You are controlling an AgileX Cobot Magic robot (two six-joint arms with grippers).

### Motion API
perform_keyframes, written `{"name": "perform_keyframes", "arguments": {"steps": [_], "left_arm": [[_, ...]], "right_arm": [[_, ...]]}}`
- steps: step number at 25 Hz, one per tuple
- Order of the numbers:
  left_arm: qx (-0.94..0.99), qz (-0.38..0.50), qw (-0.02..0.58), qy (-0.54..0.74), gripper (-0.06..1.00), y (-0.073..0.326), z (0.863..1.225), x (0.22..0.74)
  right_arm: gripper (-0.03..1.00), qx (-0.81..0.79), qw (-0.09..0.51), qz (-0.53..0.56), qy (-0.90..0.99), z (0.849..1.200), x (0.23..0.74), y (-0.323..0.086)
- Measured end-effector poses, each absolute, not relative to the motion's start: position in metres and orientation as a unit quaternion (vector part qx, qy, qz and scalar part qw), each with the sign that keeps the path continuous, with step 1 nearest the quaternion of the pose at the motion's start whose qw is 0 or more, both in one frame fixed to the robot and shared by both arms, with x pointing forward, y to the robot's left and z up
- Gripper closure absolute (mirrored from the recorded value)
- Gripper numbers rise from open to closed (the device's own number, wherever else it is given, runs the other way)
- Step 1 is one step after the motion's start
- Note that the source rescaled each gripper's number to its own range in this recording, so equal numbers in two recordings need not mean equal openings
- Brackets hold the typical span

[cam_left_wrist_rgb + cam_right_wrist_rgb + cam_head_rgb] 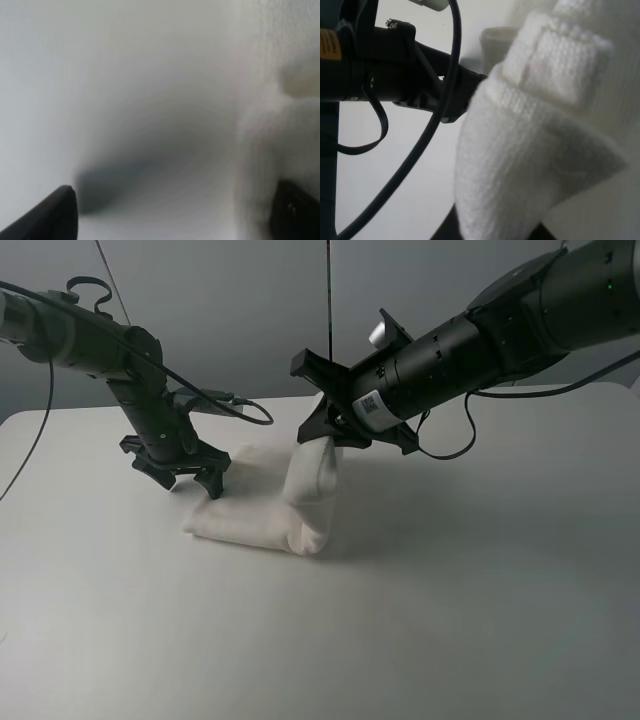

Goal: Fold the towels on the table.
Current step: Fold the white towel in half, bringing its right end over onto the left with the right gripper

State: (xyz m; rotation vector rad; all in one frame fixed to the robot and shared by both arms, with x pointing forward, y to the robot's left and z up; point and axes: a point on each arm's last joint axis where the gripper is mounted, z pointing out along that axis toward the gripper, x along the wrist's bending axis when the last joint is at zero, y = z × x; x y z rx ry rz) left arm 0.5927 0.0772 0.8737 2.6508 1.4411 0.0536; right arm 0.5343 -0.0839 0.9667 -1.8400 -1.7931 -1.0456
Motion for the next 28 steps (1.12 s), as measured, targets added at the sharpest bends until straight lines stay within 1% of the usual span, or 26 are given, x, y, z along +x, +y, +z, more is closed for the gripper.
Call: {"name": "perform_keyframes", "arguments": {"steps": [4, 7, 10, 13, 18, 28], "left_arm": [[0.875, 0.009, 0.067, 0.479, -0.04, 0.076, 0.873, 0.592], [0.875, 0.009, 0.068, 0.479, -0.04, 0.075, 0.873, 0.592], [0.878, 0.009, 0.068, 0.474, -0.04, 0.075, 0.873, 0.592], [0.878, 0.008, 0.069, 0.474, -0.04, 0.075, 0.873, 0.592], [0.878, 0.008, 0.069, 0.473, -0.04, 0.075, 0.873, 0.592], [0.884, 0.009, 0.072, 0.462, -0.05, 0.075, 0.873, 0.592]], "right_arm": [[0.94, -0.651, 0.205, -0.372, -0.629, 0.956, 0.536, -0.079], [0.94, -0.649, 0.211, -0.373, -0.629, 0.952, 0.538, -0.078], [0.94, -0.637, 0.22, -0.381, -0.633, 0.955, 0.545, -0.071], [0.94, -0.624, 0.23, -0.391, -0.636, 0.958, 0.553, -0.058], [0.94, -0.605, 0.242, -0.39, -0.651, 0.955, 0.55, -0.036], [0.94, -0.605, 0.239, -0.39, -0.652, 0.954, 0.55, -0.034]]}}
